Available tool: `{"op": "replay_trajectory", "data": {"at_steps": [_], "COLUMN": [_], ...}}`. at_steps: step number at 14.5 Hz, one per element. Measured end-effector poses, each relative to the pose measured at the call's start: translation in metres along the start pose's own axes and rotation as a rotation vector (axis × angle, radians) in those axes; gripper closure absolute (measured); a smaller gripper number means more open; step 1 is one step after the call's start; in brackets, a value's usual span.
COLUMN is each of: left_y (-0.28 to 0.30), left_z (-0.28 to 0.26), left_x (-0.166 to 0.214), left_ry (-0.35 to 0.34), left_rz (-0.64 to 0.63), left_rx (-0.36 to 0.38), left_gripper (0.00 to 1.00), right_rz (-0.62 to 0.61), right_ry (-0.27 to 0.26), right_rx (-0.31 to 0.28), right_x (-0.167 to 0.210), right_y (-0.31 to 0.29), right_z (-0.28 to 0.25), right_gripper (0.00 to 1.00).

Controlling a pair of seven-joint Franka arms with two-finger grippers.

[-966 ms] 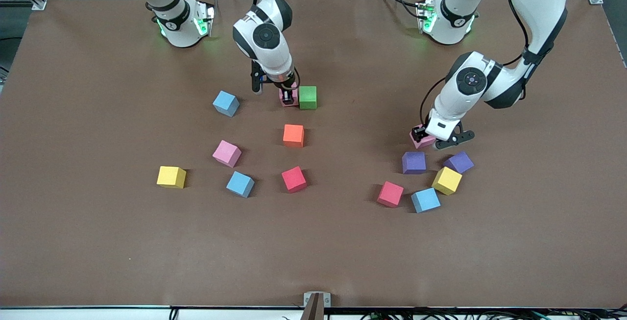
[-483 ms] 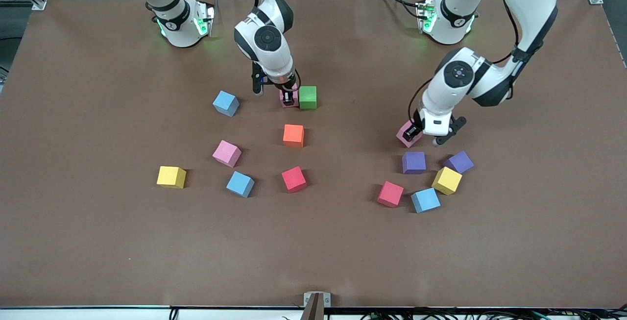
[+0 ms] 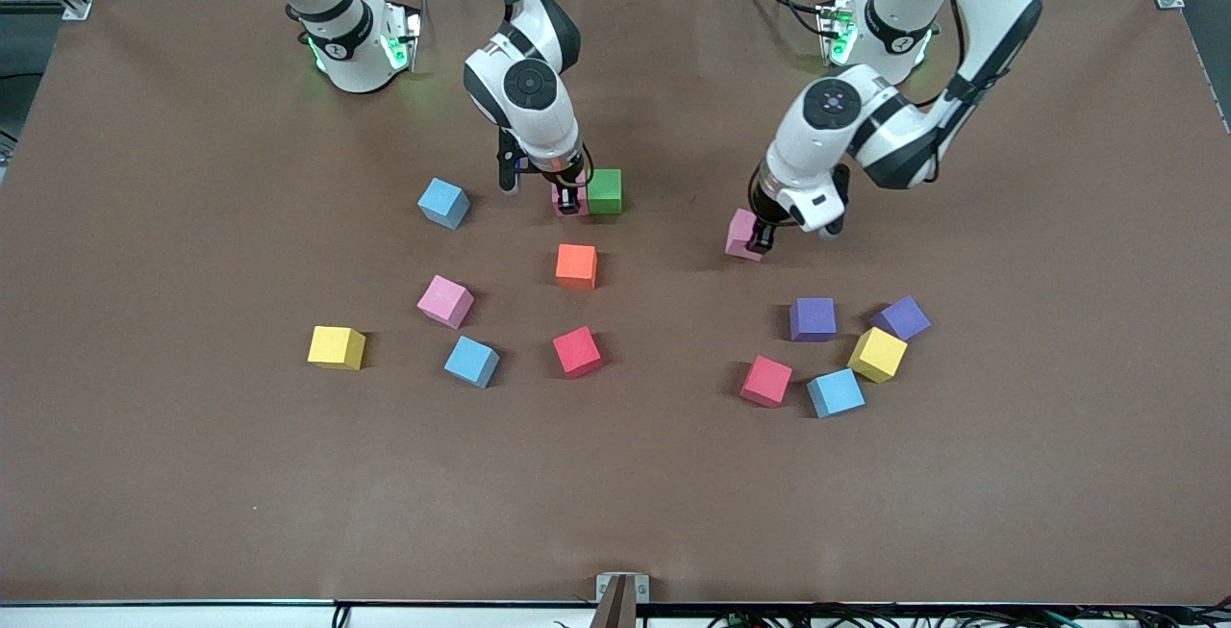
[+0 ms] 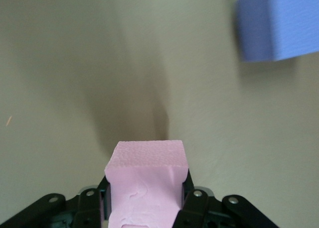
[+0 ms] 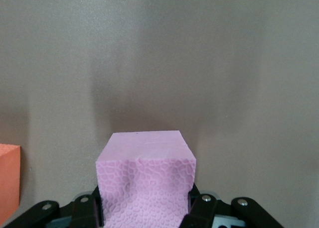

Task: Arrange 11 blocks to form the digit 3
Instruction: 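Set the pink and lilac blocks beside the green block with both grippers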

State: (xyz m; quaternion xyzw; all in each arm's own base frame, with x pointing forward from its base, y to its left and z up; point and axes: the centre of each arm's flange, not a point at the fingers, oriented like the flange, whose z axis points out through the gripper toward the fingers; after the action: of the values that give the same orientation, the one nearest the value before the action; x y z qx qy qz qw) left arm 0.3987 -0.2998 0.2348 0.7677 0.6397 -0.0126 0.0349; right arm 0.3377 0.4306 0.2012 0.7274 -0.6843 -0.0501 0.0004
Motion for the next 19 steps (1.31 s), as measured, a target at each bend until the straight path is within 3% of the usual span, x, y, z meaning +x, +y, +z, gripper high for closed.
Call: {"op": "replay_trajectory", "data": {"at_steps": [5,10,14,15,19], "left_y": [-0.031,-0.031,-0.031,-0.031,-0.035], "left_z": [-0.007,0.001,0.027,0.029,0.035], "left_x": [-0.085,-0.130,-0.149,-0.156,-0.175], "left_ry": [0.013,0.001,0.032,0.031,0.023], "left_rz": [-0.179,-0.164,-0.149,-0.143,-0.129], "left_rx": [0.015,0.068,0.075,0.073,0.083], "left_gripper": [0.47,0.47,0.47,0.47,0.47], "right_rz": [0.000,0.002,0.011,0.013,0.009], "right_ry": [0.001,0.002,0.011,0.016,0.027], "right_rx": [-0.001,-0.003,-0.009,-0.013,-0.033], "right_x": [0.000,0.000,0.003,0.003,0.000], "right_y": [0.000,-0.001,-0.006,-0.007,-0.008], "right_z": [0.000,0.000,0.007,0.009,0.005], "right_gripper": [0.42,0.45,0.13,0.01,0.00]}}
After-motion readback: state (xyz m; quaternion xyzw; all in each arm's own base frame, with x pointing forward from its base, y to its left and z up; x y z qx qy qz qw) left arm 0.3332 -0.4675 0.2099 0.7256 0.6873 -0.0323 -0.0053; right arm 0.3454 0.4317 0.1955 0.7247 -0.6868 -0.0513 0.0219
